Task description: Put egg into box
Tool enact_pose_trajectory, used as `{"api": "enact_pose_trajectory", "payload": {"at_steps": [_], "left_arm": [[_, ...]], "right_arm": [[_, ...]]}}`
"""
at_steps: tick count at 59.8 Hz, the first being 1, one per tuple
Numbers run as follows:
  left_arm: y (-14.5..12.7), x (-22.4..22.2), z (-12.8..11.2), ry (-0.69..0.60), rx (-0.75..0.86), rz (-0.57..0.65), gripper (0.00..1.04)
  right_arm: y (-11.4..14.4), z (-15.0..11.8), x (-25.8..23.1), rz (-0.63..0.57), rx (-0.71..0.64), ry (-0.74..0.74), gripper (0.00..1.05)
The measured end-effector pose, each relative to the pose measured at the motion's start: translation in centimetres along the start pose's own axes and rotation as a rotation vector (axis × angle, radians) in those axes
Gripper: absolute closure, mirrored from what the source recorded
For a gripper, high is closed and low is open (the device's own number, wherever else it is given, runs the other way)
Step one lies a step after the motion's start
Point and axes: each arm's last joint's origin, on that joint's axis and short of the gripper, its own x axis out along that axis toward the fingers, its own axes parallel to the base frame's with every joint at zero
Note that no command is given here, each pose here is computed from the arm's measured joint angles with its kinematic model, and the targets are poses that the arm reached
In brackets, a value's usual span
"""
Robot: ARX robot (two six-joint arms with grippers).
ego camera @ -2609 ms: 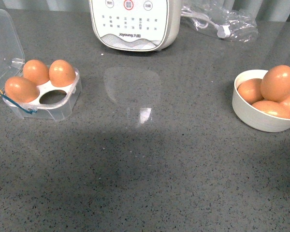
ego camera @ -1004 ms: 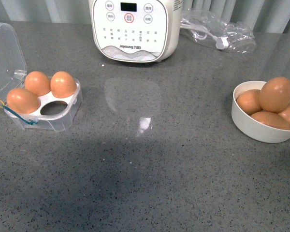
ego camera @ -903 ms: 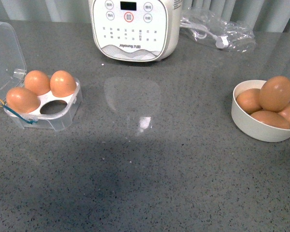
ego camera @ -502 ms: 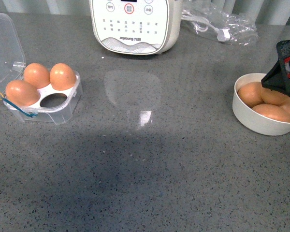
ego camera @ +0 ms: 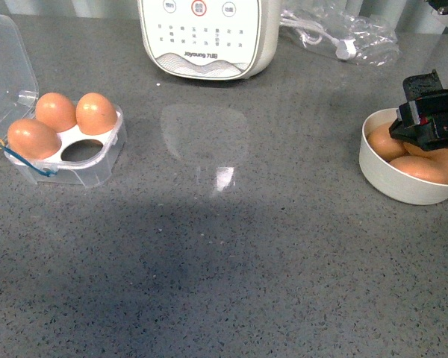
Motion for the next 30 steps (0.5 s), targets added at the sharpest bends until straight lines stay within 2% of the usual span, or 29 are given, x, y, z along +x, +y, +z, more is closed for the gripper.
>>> {"api": "enact_pose_trajectory", "payload": {"at_steps": [9,30], "left_arm": [[0.0,0.0,0.0,0.000,0.000,0.000,0.07],[0.0,0.0,0.0,0.000,0.000,0.000,0.07]], "right_arm": [[0.0,0.0,0.0,-0.007,-0.005,0.000,0.61],[0.3,1.0,-2.2,0.022,-0.051,-0.074,0.62]]}}
